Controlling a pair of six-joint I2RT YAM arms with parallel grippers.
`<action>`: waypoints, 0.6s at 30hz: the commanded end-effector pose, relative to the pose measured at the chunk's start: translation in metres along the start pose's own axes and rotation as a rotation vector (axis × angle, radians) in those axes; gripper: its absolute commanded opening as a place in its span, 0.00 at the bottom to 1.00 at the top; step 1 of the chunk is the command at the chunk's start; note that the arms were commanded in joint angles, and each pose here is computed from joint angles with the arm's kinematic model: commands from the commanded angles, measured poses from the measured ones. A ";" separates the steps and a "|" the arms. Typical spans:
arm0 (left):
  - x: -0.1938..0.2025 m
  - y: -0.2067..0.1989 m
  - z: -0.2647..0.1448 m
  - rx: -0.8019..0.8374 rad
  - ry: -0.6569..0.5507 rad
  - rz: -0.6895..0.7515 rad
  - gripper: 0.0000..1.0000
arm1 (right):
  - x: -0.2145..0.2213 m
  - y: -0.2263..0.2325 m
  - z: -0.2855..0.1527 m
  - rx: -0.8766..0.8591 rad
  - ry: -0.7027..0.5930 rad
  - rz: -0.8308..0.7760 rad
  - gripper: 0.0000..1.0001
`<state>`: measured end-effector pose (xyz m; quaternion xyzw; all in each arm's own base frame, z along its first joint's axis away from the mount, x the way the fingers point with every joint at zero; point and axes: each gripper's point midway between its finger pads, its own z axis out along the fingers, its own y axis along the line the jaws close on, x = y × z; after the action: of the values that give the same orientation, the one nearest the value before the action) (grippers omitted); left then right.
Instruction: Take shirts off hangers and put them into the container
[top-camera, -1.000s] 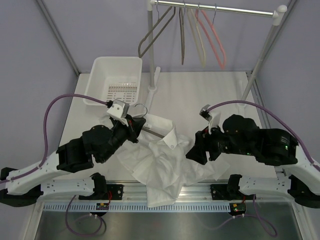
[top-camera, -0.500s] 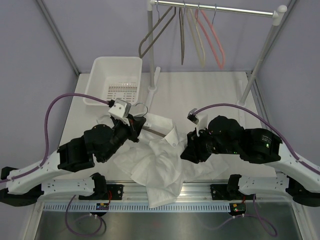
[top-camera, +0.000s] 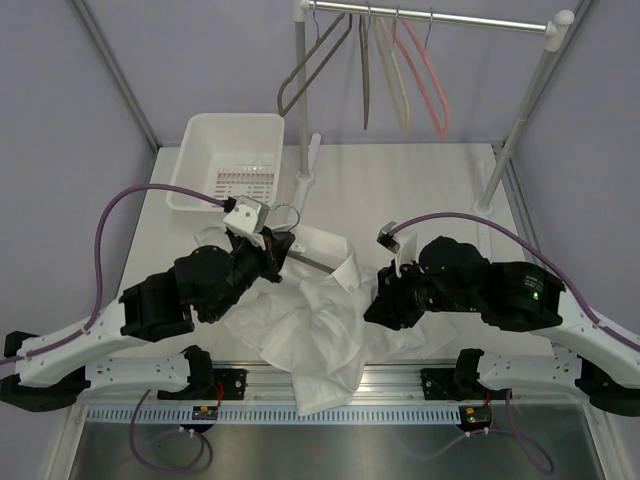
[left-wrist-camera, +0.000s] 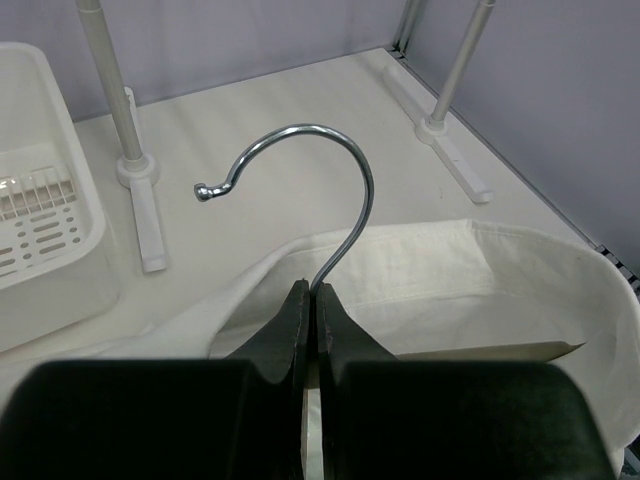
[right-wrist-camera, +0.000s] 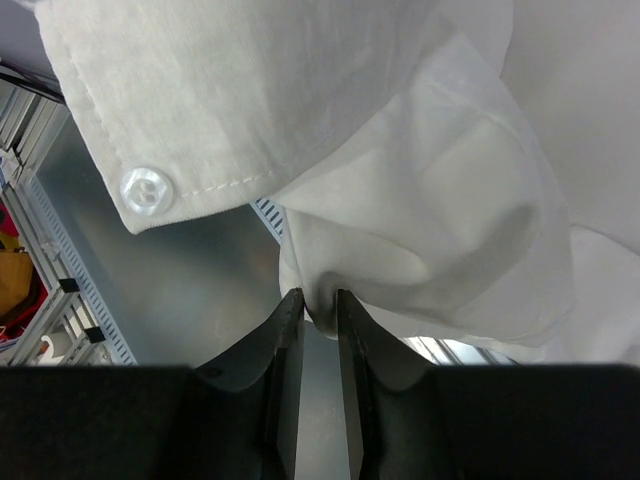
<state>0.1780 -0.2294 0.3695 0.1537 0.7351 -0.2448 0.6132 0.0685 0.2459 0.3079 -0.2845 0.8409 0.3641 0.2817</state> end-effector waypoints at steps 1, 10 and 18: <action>-0.041 0.002 -0.003 -0.017 -0.111 -0.076 0.00 | 0.003 0.007 -0.004 -0.046 -0.007 -0.002 0.31; -0.038 -0.004 0.005 -0.006 -0.100 -0.075 0.00 | 0.011 0.000 -0.009 -0.027 -0.015 0.019 0.00; -0.029 -0.003 0.021 -0.038 -0.067 -0.060 0.00 | 0.006 -0.025 -0.023 0.096 -0.122 0.113 0.00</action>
<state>0.1903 -0.2412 0.3581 0.1551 0.7465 -0.2249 0.6067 0.0645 0.2253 0.3045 -0.2516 0.8439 0.3691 0.2972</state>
